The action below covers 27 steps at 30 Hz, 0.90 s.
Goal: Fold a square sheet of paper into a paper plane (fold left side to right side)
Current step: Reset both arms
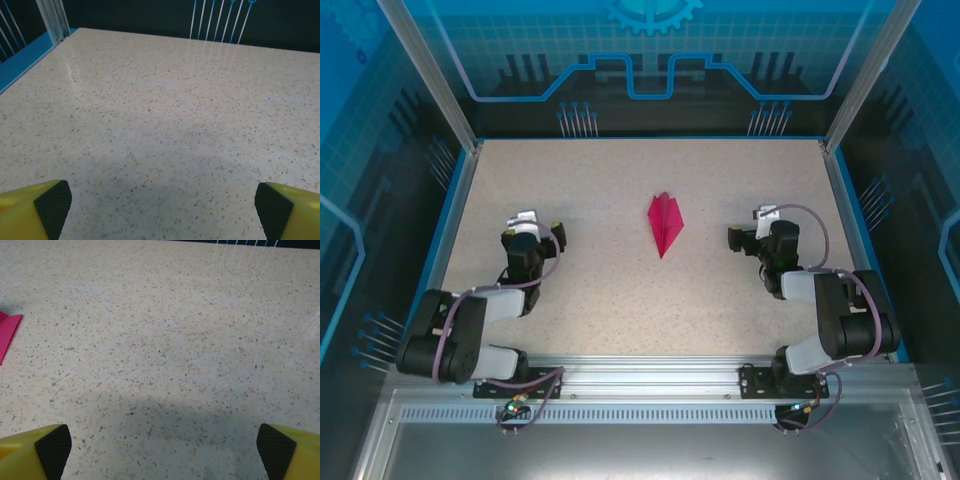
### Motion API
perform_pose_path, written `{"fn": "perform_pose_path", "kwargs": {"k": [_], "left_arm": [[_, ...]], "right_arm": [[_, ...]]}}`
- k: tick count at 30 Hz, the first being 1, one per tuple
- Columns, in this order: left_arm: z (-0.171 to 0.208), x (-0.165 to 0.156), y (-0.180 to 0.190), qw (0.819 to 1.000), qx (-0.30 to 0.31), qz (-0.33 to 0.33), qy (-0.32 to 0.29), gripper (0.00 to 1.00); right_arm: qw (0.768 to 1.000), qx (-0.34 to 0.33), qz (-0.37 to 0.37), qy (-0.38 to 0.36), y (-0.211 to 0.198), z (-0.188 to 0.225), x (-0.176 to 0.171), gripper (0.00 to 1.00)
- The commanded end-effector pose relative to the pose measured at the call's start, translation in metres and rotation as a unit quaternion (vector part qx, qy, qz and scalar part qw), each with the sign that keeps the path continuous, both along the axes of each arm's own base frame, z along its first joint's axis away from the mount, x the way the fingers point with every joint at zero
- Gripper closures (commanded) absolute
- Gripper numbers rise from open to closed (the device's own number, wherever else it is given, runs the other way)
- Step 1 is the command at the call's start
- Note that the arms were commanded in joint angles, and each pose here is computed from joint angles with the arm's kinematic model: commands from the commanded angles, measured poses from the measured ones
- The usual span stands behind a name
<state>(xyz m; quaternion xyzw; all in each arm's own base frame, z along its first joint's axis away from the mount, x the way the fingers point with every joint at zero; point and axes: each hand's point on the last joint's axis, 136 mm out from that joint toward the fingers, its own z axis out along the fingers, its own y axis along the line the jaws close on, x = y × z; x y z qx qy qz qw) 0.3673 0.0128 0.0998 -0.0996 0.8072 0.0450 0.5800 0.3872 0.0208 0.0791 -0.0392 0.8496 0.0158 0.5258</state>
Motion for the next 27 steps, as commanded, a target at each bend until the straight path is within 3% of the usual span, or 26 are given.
{"fn": "perform_pose_path", "kwargs": {"k": [1,5,27], "left_arm": [[0.002,0.013,-0.007,0.998,0.015,-0.034,-0.041,0.02],[-0.006,0.026,-0.004,0.999,0.000,-0.033,0.013,0.02],[-0.007,0.025,0.002,0.999,-0.015,-0.026,0.013,0.01]], "right_arm": [[0.999,-0.002,0.010,-0.037,0.002,0.015,0.007,0.01],[0.999,-0.003,0.009,-0.037,0.002,0.015,0.007,0.01],[0.999,-0.019,0.023,-0.031,0.010,0.014,0.009,0.01]]}}
